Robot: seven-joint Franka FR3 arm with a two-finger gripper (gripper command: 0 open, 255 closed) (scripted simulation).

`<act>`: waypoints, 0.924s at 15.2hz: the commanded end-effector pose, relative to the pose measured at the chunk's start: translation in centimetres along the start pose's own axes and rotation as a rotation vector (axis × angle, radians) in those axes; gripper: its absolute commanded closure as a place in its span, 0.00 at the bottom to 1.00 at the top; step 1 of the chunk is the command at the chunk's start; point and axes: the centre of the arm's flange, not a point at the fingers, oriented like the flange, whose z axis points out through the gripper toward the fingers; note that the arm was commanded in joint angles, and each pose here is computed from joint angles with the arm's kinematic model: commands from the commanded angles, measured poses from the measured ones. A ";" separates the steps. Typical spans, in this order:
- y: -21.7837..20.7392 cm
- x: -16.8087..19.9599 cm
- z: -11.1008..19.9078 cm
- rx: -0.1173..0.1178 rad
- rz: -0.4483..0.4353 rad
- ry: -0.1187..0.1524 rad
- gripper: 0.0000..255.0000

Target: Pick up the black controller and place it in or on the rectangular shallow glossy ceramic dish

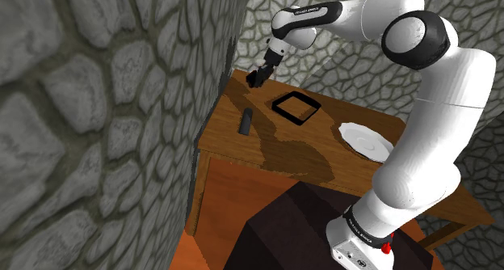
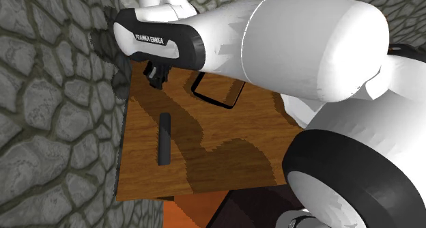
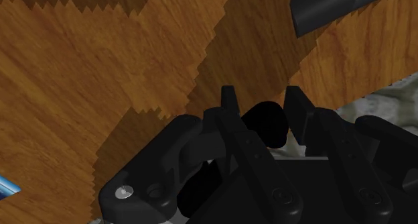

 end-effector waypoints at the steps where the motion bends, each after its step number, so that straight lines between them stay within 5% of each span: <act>1: -0.3 0.1 -1.1 0.000 0.000 0.000 1.00; 14: 8.8 -12.1 -5.3 0.000 0.000 0.000 1.00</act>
